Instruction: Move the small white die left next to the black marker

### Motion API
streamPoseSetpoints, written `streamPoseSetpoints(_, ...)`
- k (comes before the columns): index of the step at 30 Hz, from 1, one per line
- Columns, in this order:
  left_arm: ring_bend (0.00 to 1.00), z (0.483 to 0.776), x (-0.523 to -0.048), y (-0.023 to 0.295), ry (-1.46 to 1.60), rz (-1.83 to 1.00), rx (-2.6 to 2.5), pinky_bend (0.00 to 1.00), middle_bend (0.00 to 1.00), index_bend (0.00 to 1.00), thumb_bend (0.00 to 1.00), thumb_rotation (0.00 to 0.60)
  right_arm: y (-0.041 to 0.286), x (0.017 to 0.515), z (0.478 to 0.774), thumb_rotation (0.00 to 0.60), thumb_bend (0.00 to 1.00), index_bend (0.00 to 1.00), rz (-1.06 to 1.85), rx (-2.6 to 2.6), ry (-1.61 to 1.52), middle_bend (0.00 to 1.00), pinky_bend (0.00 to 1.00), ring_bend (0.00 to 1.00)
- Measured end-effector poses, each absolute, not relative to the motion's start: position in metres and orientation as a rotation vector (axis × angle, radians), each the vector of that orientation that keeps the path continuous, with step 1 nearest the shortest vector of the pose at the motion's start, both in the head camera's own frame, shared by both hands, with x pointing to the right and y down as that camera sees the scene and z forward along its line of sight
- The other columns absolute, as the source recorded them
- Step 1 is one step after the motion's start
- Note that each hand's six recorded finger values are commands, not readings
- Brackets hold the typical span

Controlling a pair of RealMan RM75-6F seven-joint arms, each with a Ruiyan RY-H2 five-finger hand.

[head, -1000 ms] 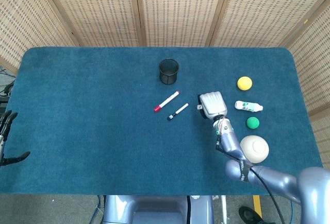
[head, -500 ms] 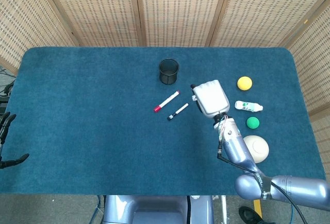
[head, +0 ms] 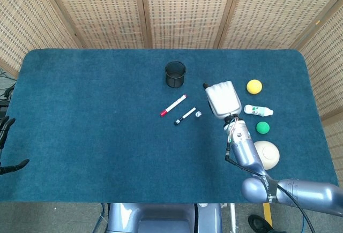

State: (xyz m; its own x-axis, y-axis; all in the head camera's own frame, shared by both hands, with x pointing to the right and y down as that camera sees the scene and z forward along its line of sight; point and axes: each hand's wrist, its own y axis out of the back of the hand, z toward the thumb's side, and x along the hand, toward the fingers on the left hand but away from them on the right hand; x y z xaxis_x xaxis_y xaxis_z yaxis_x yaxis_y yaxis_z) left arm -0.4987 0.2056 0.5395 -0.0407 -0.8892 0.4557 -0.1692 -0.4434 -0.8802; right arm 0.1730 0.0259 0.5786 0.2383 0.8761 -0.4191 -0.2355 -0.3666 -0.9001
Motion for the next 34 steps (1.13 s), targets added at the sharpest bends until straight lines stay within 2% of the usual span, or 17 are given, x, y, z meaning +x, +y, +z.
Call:
streamPoseSetpoints(7,0.00,0.539,-0.499,0.206,1.128,-1.536,-1.636,0.00,0.00,0.00,0.00,0.600,0.029,0.183,0.578,0.600,0.44,0.36,1.352,-1.506,-0.670,0.93,1.00,1.00)
streamPoseSetpoints(10,0.00,0.540,-0.499,0.207,1.129,-1.537,-1.637,0.00,0.00,0.00,0.00,0.600,0.032,0.192,0.576,0.600,0.43,0.36,1.342,-1.516,-0.693,0.87,1.00,0.98)
streamPoseSetpoints(13,0.00,0.540,-0.500,0.207,1.126,-1.541,-1.640,0.00,0.00,0.00,0.00,0.600,0.036,0.204,0.572,0.600,0.31,0.36,1.308,-1.508,-0.715,0.75,0.99,0.86)
streamPoseSetpoints(14,0.00,0.540,-0.500,0.208,1.126,-1.541,-1.642,0.00,0.00,0.00,0.00,0.600,0.038,0.209,0.569,0.600,0.21,0.36,1.289,-1.503,-0.724,0.66,0.91,0.76)
streamPoseSetpoints(16,0.00,0.540,-0.499,0.208,1.128,-1.540,-1.643,0.00,0.00,0.00,0.00,0.600,0.041,0.221,0.566,0.600,0.11,0.33,1.256,-1.494,-0.745,0.50,0.67,0.56)
streamPoseSetpoints(17,0.00,0.540,-0.499,0.208,1.130,-1.538,-1.643,0.00,0.00,0.00,0.00,0.600,0.044,0.231,0.563,0.600,0.05,0.30,1.235,-1.485,-0.767,0.37,0.48,0.39)
streamPoseSetpoints(18,0.00,0.539,-0.499,0.208,1.131,-1.535,-1.642,0.00,0.00,0.00,0.00,0.600,0.046,0.240,0.562,0.600,0.02,0.25,1.220,-1.479,-0.788,0.26,0.34,0.25)
streamPoseSetpoints(21,0.00,0.538,-0.498,0.209,1.134,-1.526,-1.638,0.00,0.00,0.00,0.00,0.600,0.057,0.274,0.558,0.600,0.00,0.16,1.182,-1.473,-0.873,0.08,0.20,0.04)
streamPoseSetpoints(24,0.00,0.536,-0.497,0.209,1.146,-1.509,-1.623,0.00,0.00,0.00,0.00,0.600,0.076,0.315,0.555,0.600,0.00,0.10,1.153,-1.467,-0.961,0.00,0.13,0.00)
streamPoseSetpoints(28,0.00,0.534,-0.496,0.212,1.164,-1.503,-1.611,0.00,0.00,0.00,0.00,0.600,0.112,0.367,0.551,0.600,0.00,0.08,1.137,-1.447,-1.048,0.00,0.11,0.00)
streamPoseSetpoints(34,0.00,0.537,-0.490,0.217,1.115,-1.505,-1.620,0.00,0.00,0.00,0.00,0.600,0.169,0.398,0.555,0.600,0.00,0.02,1.161,-1.497,-1.133,0.00,0.06,0.00)
